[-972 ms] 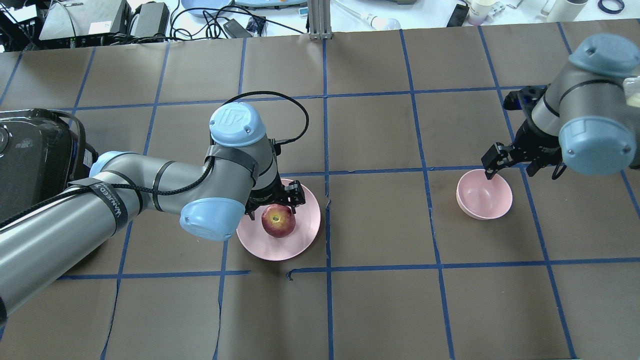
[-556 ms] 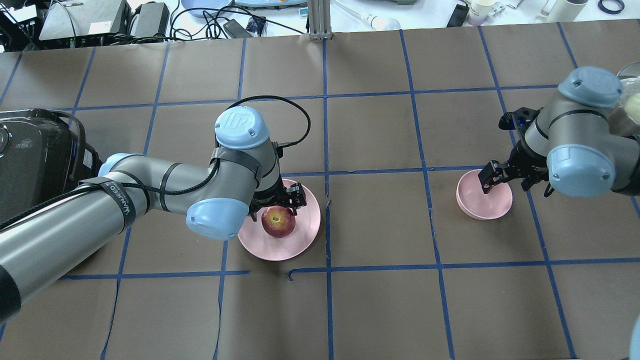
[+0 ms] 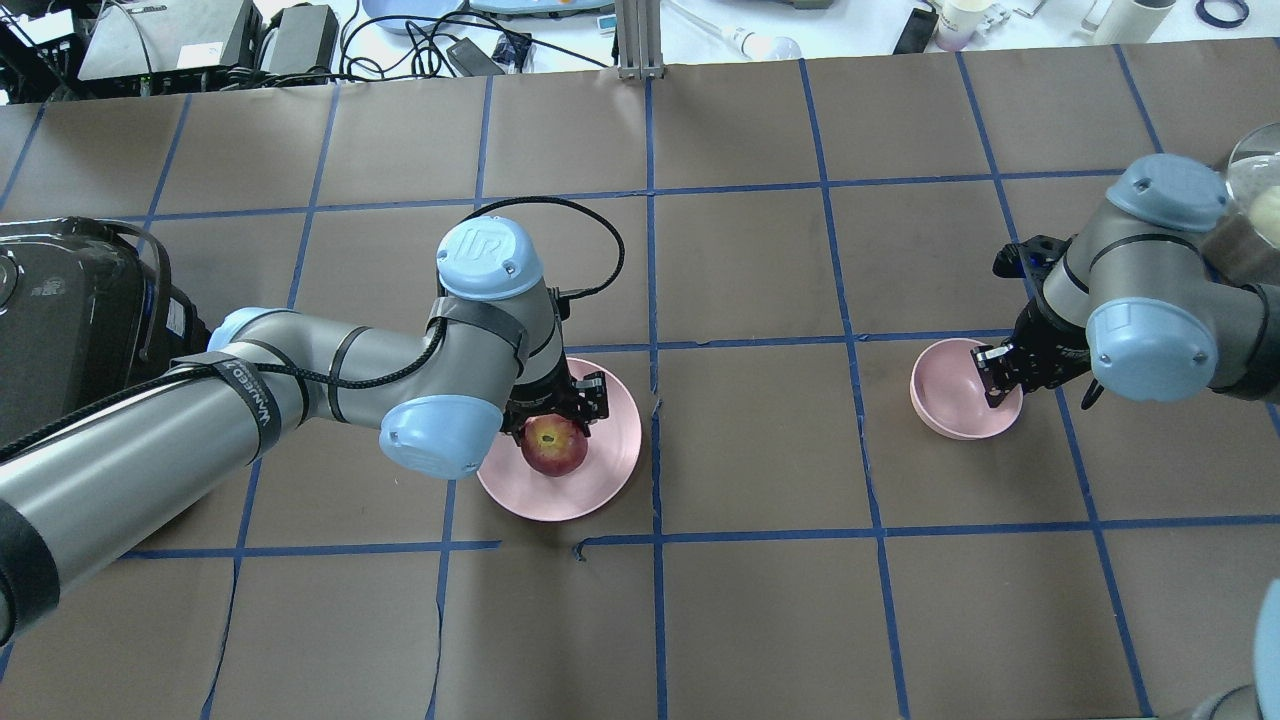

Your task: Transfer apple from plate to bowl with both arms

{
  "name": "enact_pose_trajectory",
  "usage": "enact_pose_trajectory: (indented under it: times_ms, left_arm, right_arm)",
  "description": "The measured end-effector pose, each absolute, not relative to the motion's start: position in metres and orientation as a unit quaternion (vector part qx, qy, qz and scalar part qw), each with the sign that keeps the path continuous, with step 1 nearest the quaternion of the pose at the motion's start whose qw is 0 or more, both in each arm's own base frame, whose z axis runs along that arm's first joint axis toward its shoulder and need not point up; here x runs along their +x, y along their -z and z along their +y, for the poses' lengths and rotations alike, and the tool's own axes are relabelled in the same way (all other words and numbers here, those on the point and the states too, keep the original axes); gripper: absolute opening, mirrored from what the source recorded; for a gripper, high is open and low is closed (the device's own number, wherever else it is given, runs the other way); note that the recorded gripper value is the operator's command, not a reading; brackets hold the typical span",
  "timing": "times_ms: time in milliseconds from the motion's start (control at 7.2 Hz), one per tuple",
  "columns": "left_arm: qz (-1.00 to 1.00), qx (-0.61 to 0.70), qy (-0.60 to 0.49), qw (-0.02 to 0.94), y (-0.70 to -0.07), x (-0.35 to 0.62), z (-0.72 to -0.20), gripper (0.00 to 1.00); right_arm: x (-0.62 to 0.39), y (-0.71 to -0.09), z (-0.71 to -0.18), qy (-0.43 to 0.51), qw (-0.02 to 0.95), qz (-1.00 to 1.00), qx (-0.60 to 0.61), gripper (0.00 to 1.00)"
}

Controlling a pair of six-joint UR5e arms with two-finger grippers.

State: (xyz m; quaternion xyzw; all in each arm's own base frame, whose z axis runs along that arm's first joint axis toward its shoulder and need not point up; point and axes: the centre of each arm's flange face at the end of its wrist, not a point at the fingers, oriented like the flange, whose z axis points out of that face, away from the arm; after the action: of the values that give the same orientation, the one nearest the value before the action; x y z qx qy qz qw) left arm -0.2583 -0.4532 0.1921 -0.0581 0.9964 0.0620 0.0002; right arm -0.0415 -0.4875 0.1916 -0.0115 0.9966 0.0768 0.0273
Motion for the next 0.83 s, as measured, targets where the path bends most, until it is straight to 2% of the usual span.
enact_pose_trajectory:
  times_ms: [278, 833]
  left_arm:
    - [0.997, -0.056, -0.051, -0.003, -0.201, -0.260, -0.461, 0.12]
    - [0.998, -0.057, -0.033, -0.008, -0.299, -0.275, -0.520, 0.12]
  right_arm:
    - [-0.036, -0.204, -0.491, -0.079, 0.039, 0.996, 0.014, 0.00]
    - [0.064, -0.229, -0.506, -0.070, 0.103, 0.992, 0.030, 0.00]
